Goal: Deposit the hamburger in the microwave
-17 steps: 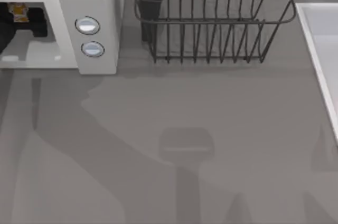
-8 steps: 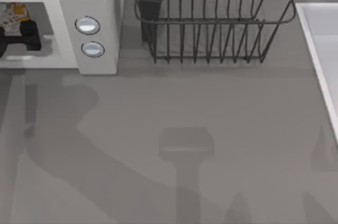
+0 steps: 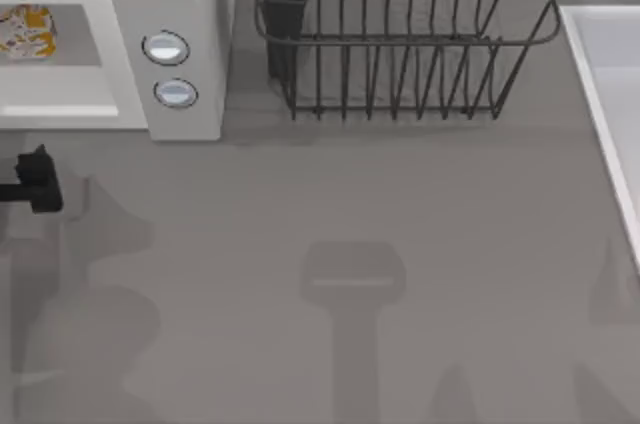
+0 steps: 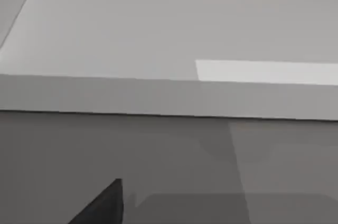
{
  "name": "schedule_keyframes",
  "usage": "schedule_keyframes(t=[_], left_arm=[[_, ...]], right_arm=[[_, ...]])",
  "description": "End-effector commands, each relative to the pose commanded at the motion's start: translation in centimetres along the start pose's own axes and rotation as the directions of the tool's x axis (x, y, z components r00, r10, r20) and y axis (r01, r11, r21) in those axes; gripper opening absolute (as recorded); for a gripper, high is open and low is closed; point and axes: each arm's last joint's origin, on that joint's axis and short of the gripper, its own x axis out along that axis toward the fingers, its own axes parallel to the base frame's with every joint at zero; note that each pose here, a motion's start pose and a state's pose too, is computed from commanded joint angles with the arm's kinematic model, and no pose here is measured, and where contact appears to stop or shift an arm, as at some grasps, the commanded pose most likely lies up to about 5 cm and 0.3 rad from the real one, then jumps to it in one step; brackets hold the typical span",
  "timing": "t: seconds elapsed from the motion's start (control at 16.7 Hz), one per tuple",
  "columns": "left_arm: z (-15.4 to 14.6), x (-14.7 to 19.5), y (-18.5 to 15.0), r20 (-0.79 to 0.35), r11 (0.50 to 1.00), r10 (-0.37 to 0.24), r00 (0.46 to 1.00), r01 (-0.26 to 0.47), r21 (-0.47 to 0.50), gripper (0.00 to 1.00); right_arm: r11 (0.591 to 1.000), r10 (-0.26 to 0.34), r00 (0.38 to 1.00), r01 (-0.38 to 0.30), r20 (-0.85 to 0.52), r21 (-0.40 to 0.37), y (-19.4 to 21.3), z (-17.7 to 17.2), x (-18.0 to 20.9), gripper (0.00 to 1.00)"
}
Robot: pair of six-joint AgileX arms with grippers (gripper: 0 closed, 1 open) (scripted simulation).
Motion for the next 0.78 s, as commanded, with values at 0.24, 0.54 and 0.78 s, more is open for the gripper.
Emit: schedule_keyframes(t=[0.24,0.54,0.78], left_arm=[[-0.2,-2.3,0.1,0.040,1.000,0.014,0.999,-0.014,0.020,1.00],[-0.3,-2.2,0.0,0.035,1.000,0.010,0.999,-0.010,0.020,1.00],[1.2,-2.5,0.0,0.033,1.000,0.007,0.999,-0.007,0.015,1.00]], right_arm=[[1.000,0.000,1.000,0.000,0.000,0.000,0.0,0.0,0.0,1.00],[1.000,0.000,1.000,0.000,0.000,0.000,0.0,0.0,0.0,1.00],[1.000,0.000,1.000,0.000,0.000,0.000,0.0,0.0,0.0,1.00]])
